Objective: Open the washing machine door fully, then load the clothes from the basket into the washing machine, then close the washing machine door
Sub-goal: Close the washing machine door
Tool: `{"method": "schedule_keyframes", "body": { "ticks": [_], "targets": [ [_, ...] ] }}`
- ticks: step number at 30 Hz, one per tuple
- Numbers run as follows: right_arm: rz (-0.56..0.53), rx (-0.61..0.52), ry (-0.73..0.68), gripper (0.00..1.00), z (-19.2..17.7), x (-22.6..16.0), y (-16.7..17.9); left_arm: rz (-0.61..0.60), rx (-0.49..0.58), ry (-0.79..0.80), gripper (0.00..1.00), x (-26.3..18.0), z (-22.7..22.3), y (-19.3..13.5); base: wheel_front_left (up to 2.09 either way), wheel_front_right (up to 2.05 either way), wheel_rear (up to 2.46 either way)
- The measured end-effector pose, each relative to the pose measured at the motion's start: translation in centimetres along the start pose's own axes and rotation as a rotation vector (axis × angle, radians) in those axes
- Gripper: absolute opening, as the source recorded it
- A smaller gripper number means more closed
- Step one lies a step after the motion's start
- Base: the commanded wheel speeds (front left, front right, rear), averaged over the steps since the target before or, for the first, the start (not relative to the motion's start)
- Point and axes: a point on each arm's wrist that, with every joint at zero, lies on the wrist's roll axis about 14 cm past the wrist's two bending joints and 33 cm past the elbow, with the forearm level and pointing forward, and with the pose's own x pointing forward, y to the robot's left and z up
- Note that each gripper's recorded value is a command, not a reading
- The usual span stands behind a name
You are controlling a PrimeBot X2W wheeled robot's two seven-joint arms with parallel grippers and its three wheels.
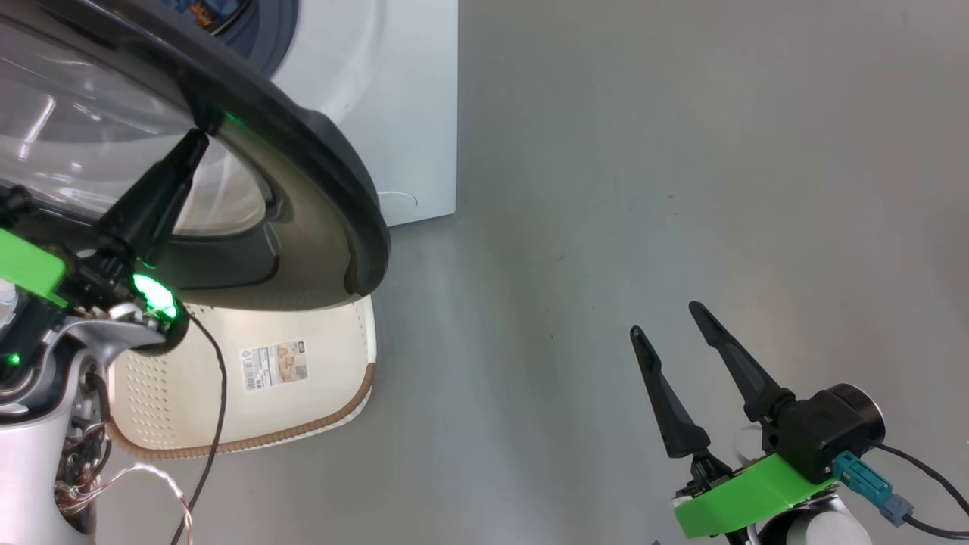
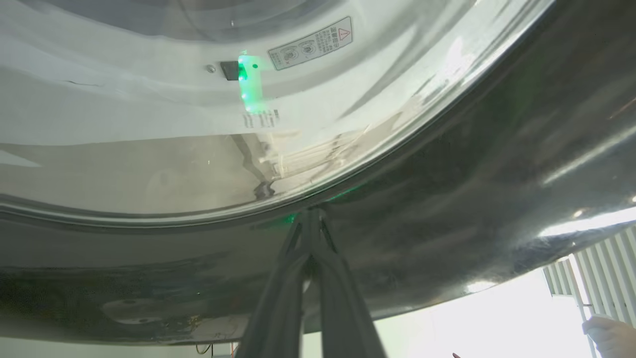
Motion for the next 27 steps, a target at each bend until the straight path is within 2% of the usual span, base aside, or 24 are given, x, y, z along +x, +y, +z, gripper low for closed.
{"method": "schedule_keyframes", "body": {
  "ticks": [7,15,16,17,18,23,26,27],
  "targets": [
    [-0.007,0.0,0.008,1.0,-0.4,0.2,-0.3,-0.02,-0.012,-0.024,0.0,-0.6,0.7,0.0,0.0,0.0,0.0],
    [-0.007,0.002,-0.004,1.0,-0.2,0.4,-0.4,-0.061,-0.053,-0.174,0.0,-4.3,2.4,0.3,0.0,0.0,0.0],
    [-0.002,0.004,-0.003,1.0,-0.2,0.5,-0.2,-0.061,-0.058,-0.204,0.4,-5.0,2.6,0.5,0.0,0.0,0.0],
    [0.002,0.005,-0.004,1.0,-0.2,0.5,-0.1,-0.068,-0.062,-0.235,0.92,-5.6,2.9,0.5,0.0,0.0,0.0],
    [0.003,0.006,-0.004,1.0,-0.3,0.5,0.0,-0.07,-0.069,-0.264,1.0,-6.2,3.0,0.6,0.0,0.0,0.0],
    [0.009,0.006,-0.012,1.0,0.0,0.8,0.1,-0.057,-0.088,-0.38,1.0,-8.8,2.8,1.6,0.0,0.0,0.0],
    [0.018,0.0,-0.02,1.0,0.2,0.9,0.4,-0.091,-0.093,-0.483,1.0,-10.4,3.4,0.9,0.0,0.0,0.0],
    [0.022,0.0,-0.021,1.0,0.3,0.9,0.5,-0.073,-0.058,-0.5,1.0,-10.8,3.4,0.8,0.0,0.0,0.0]
  ]
}}
